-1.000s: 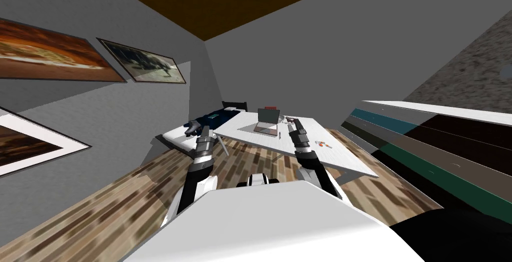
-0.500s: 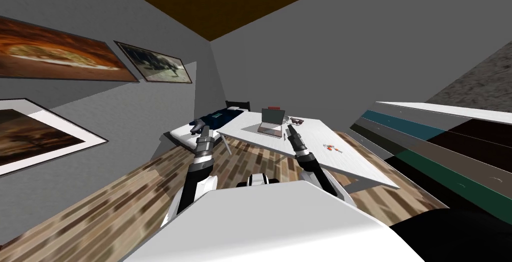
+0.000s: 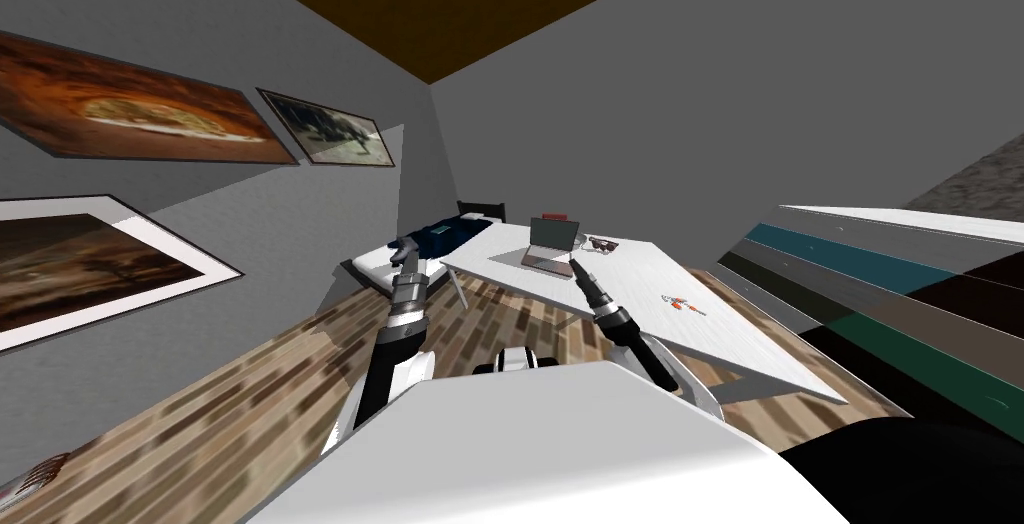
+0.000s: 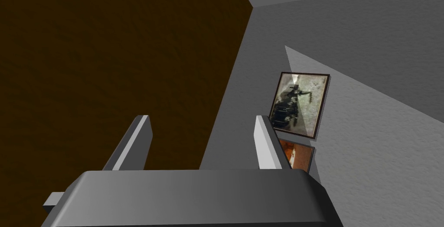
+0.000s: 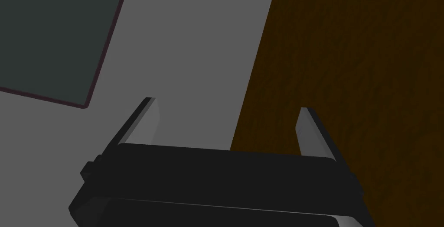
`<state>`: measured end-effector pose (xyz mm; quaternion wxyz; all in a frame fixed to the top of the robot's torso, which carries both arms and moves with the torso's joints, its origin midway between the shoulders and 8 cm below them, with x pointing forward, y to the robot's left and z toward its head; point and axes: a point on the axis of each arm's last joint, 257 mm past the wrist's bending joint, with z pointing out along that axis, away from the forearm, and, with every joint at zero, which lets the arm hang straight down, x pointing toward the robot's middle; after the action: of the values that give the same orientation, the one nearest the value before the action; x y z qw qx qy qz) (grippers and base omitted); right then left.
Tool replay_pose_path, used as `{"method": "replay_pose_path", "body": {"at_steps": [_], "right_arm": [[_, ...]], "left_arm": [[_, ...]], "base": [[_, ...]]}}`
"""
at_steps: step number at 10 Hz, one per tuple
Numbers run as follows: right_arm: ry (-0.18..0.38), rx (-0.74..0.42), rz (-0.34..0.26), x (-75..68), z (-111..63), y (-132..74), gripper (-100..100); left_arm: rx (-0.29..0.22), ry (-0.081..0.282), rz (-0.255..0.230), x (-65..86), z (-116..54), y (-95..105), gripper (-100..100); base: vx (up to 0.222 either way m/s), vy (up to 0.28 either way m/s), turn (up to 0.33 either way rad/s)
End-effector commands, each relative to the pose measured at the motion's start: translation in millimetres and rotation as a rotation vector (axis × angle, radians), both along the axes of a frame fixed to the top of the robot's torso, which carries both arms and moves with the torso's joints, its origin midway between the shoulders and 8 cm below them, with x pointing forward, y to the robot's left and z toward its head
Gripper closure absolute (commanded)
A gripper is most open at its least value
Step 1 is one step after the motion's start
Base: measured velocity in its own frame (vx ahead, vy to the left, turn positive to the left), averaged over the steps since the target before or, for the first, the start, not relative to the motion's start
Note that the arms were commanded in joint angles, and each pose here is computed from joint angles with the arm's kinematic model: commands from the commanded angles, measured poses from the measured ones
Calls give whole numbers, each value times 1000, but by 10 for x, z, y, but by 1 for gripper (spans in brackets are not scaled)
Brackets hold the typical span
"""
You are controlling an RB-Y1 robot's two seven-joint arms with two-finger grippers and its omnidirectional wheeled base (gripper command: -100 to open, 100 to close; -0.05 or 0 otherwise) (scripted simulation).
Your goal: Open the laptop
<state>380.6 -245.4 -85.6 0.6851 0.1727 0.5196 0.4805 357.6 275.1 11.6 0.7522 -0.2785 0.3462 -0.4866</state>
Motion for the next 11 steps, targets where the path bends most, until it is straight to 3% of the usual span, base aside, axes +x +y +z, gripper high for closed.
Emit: {"method": "replay_pose_path", "body": {"at_steps": [1, 2, 3, 4, 5, 6, 7, 8, 9, 10, 11], "right_arm": [[42, -118, 13, -8, -296, -78, -100], [46, -130, 18, -9, -309, -83, -100], [75, -202, 23, -13, -503, -146, -100], [76, -214, 29, -15, -506, -149, -100], [105, -287, 34, -26, -695, -224, -100], [108, -301, 40, -28, -705, -234, -100], [134, -371, 46, -46, -879, -317, -100], [141, -389, 51, -48, -903, -342, -100], [170, -461, 58, -73, -1080, -447, -100], [176, -477, 63, -76, -1098, -473, -100], [205, -547, 68, -106, -1266, -590, -100]], "left_arm": [[0, 0, 0, 0, 0, 0, 0], [0, 0, 0, 0, 0, 0, 0], [0, 0, 0, 0, 0, 0, 0], [0, 0, 0, 0, 0, 0, 0], [0, 0, 0, 0, 0, 0, 0], [0, 0, 0, 0, 0, 0, 0], [0, 0, 0, 0, 0, 0, 0], [0, 0, 0, 0, 0, 0, 0], [0, 0, 0, 0, 0, 0, 0], [0, 0, 0, 0, 0, 0, 0], [0, 0, 0, 0, 0, 0, 0]], "base": [[26, 47, 142], [28, 39, 48], [36, 44, 105], [33, 37, 57], [34, 56, 121], [31, 46, 62], [33, 50, 106], [34, 44, 66], [50, 57, 135], [43, 43, 58], [44, 53, 124]]}}
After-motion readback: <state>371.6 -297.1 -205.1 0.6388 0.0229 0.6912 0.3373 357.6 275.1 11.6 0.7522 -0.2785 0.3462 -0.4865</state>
